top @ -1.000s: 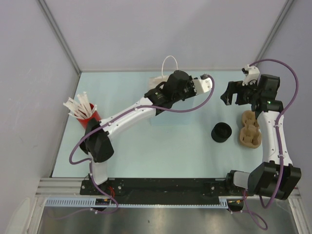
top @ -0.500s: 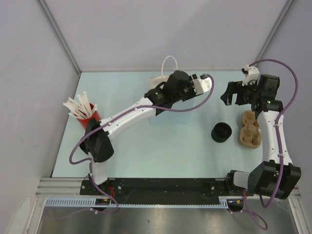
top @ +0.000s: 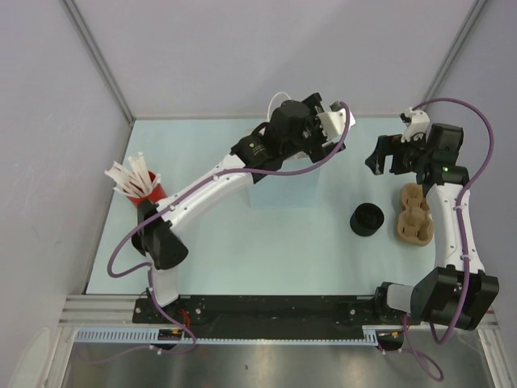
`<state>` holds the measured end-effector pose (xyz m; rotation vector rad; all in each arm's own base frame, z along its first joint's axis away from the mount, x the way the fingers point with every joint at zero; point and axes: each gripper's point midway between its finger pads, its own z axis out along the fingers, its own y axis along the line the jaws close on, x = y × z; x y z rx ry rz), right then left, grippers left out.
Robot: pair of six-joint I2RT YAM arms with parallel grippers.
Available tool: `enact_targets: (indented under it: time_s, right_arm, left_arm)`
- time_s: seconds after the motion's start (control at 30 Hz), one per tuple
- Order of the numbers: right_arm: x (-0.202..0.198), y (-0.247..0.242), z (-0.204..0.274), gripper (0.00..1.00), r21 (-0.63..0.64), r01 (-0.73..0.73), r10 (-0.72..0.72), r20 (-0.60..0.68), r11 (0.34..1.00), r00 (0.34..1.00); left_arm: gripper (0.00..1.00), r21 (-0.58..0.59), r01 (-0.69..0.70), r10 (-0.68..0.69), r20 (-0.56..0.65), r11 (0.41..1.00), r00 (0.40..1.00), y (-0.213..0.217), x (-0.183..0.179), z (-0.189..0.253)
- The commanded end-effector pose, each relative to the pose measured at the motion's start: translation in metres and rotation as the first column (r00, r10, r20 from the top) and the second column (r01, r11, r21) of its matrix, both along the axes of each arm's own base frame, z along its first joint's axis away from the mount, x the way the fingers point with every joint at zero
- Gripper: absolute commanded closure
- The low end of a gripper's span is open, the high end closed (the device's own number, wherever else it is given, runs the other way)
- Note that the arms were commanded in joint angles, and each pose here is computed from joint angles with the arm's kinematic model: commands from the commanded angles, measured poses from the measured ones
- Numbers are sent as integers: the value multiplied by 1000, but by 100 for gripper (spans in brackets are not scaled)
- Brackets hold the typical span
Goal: Pack the takeout coffee
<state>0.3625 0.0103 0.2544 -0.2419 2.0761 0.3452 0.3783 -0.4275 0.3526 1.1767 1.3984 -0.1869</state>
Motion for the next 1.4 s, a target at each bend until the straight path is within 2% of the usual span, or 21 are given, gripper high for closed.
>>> enact_targets:
  time_s: [0.0,0.23,0.37,0.53,0.7,0.9,1.17,1.23,1.37]
  right_arm:
    - [2,0,2,0,2,-15,15,15,1000,1000]
    - [2,1,1,0,6,-20,20,10,1000,1000]
    - [2,1,2,0,9,-24,24,14,1000,1000]
    - [2,3,1,0,14,-32,32,9,999,999]
    - [1,4,0,0,18,-35,35,7,999,999]
    - [2,4,-1,0,20,-36,36,4,999,999]
    - [0,8,1,0,29,-59,58,12,998,998]
    - [-2,10,8,0,28,-71,70,32,997,997]
    - [-10,14,31,0,19,-77,74,105,997,992]
  left_arm:
    - [0,-121,-11,20,74,993,997,17,-10,71]
    - [1,-180,-42,61,101,983,993,45,-16,112]
    - [1,-249,-90,115,87,964,990,80,-15,138]
    - [0,-291,-173,198,59,941,978,133,-2,147]
    - [1,-346,-261,277,-5,901,961,189,6,143]
    - [0,-409,-302,286,-100,861,953,234,11,126]
    - [1,-491,-288,211,-208,822,955,278,1,99]
    - [1,-509,-255,159,-224,822,962,280,-5,97]
    - [1,-518,-252,150,-230,817,962,302,-13,95]
